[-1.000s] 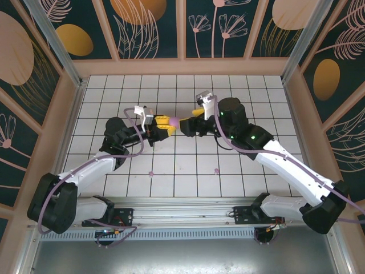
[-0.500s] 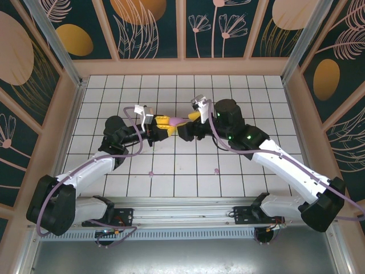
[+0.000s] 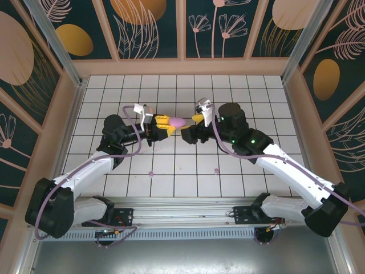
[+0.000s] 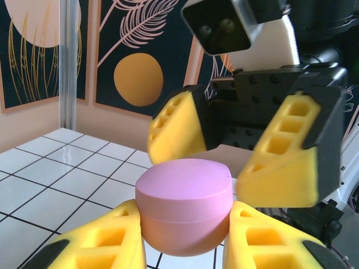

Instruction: Insert wireless bluetooth earbuds into charging case

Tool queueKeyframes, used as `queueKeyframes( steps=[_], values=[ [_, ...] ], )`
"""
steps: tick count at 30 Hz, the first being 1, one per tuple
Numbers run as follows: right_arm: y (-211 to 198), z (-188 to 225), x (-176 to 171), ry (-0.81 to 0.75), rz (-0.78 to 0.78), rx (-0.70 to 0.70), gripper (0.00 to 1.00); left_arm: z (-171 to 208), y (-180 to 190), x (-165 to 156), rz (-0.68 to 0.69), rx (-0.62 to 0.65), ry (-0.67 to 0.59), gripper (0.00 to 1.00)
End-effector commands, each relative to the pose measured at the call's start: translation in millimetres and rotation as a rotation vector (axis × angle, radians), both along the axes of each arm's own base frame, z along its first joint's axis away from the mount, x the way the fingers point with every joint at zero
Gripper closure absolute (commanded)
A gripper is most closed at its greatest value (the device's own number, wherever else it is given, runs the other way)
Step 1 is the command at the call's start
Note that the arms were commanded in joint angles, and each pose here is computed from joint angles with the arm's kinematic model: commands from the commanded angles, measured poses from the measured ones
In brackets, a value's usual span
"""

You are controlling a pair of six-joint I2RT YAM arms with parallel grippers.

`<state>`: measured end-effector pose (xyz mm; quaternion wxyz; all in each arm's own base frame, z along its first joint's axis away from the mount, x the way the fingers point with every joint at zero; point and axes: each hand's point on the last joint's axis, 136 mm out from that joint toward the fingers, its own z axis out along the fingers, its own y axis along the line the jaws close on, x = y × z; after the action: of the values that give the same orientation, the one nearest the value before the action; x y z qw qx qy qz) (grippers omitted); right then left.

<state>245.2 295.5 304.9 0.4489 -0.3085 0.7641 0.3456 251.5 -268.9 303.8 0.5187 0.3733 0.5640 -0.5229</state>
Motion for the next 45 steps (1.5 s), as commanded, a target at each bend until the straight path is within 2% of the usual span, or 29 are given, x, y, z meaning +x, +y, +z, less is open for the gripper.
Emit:
queueKeyframes(
  steps=[1, 18, 35, 42, 45],
  values=[
    [-3, 16, 17, -0.033, -0.061, 0.013, 0.21, 16, 2, -6, -0.028, -0.020, -0.031, 0.83],
    [-22, 25, 48, 0.025, -0.181, 0.073, 0.21, 21, 5, -17, -0.043, -0.028, -0.045, 0.84],
    [-28, 20, 52, 0.145, -0.206, 0.092, 0.22, 19, 7, -10, 0.005, -0.036, -0.044, 0.84],
    [-10, 30, 15, 0.096, 0.022, 0.137, 0.22, 19, 7, -8, 0.015, -0.033, -0.039, 0.85],
    [-8, 25, 2, 0.073, 0.069, 0.136, 0.21, 19, 6, -8, 0.007, -0.032, -0.033, 0.85]
  ],
)
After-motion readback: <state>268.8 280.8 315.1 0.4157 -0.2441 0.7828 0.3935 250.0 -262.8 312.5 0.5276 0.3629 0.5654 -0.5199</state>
